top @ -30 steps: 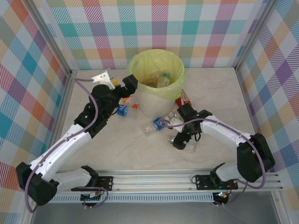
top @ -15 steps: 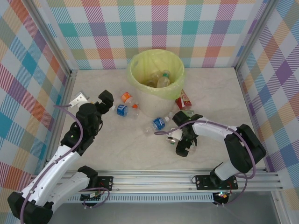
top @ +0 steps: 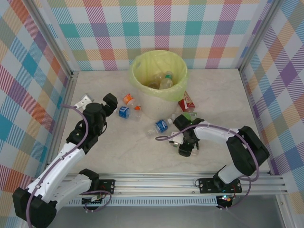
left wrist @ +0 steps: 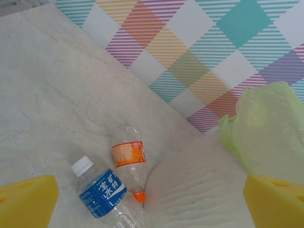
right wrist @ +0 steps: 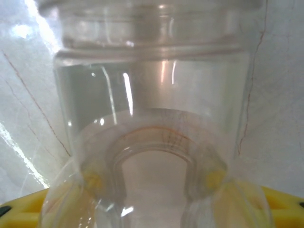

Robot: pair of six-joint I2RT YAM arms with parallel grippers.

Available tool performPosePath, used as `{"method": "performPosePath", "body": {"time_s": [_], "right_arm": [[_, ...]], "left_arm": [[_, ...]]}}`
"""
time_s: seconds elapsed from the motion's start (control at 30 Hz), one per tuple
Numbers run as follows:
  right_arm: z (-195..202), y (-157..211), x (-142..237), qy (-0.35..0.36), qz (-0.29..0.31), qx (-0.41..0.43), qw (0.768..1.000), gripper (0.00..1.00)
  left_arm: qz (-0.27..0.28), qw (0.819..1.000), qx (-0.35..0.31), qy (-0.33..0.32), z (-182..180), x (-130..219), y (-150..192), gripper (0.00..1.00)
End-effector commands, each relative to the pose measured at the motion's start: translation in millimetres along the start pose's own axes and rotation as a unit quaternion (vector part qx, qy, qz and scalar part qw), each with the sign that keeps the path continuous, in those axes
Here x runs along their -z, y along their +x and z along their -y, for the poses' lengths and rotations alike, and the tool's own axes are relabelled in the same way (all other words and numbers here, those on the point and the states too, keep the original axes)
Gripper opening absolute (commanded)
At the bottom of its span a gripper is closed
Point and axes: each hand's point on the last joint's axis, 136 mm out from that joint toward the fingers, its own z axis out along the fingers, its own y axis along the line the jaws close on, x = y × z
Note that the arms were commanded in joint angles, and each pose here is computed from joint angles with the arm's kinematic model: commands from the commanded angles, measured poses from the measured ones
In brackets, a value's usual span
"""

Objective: Put the plastic bottles in the bin

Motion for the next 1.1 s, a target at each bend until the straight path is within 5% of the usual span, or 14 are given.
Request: {"method": "performPosePath", "body": {"time_s": [0.0,0.3,0.47,0.67,1.07], "right_arm": [[0,-7,9,0.008,0.028,0.009,1.000,0.55],[7,-25,33,0.031,0.083,0.004,0.996,0.44],[12,-68,83,0.048,0.205,0.003,0.977,0.45],[16,-123,177,0.073,0.403,0.006,0.912,0.43],[8,-175,367,0.070,0.635,0.045,0.768,0.46]], "left_arm": [[0.001,1.000,0.019,0.001,-4,-4,0,1.00],[-0.013,0.999,0.029,0.007,-2,-10,5,1.00],[-0.028,0.999,0.032,0.008,-1,-16,11,1.00],[-0.053,0.998,0.034,0.005,1,-24,21,1.00],[-0.065,0.997,0.039,0.004,-1,-26,26,1.00]]}}
